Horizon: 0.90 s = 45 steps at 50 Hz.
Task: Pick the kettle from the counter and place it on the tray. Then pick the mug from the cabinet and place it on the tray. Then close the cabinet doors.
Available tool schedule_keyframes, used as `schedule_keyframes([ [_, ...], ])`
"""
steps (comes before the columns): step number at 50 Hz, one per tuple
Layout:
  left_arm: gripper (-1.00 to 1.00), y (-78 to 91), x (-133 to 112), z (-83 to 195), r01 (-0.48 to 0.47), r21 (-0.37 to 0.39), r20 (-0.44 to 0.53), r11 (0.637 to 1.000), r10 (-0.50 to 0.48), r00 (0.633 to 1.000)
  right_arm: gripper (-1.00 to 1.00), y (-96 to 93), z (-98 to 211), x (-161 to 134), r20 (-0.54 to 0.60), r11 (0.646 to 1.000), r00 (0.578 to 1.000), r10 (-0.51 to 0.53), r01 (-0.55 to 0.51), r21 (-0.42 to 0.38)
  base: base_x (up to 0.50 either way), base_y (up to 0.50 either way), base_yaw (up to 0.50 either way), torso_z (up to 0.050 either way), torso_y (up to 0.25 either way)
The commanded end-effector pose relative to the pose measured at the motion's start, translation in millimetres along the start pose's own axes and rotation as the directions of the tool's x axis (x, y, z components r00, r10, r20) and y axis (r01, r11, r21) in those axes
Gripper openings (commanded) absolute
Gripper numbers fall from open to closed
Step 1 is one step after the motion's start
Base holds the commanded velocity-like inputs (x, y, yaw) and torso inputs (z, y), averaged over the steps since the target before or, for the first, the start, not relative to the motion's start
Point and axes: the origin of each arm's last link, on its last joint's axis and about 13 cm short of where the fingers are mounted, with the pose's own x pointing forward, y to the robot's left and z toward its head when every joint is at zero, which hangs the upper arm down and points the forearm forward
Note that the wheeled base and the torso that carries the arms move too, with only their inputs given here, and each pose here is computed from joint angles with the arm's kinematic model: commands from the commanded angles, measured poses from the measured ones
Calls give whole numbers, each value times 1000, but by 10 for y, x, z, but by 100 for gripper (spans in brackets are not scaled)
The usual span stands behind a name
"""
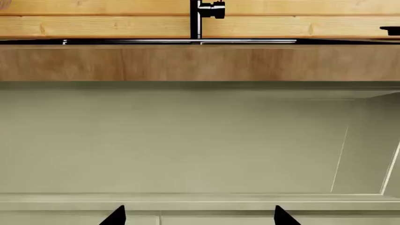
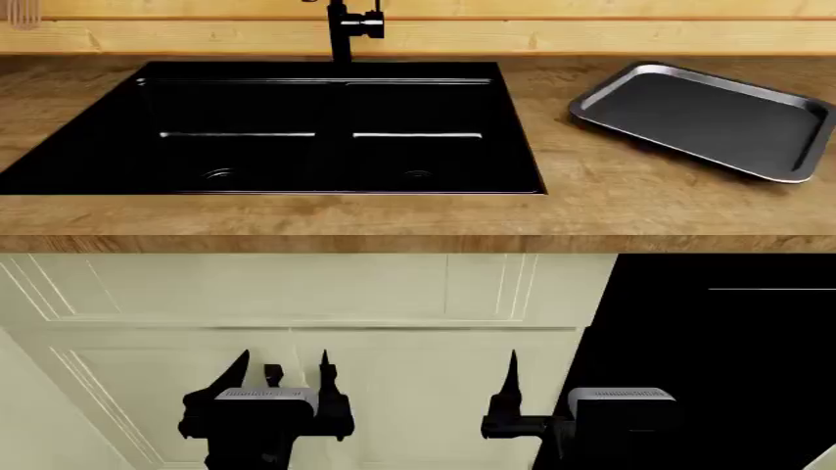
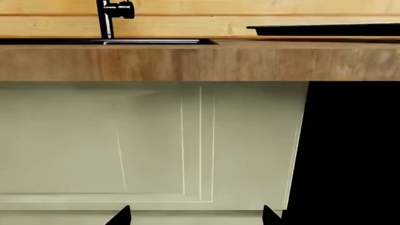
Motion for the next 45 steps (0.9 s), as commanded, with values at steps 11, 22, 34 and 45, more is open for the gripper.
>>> schedule_keyframes([
  [11,100,56,40,101,-44,-13,27,999,44,999,100,-8,66,-11,-4,1000,1000,-9,9,-12,0,0,0,0,0],
  [22,100,150,153,1258,-78,12,266,997,72,961,100,-3,264,-72,58,1000,998,-6,7,-29,0,0,0,45,5],
  [34,100,154,409,2448,-114,98,393,989,67,917,100,-12,391,-99,91,1000,996,-9,11,-24,0,0,0,50,5],
  [45,100,-11,767,4132,-148,100,486,984,82,870,100,11,408,-111,93,1000,996,2,1,-25,0,0,0,50,6],
])
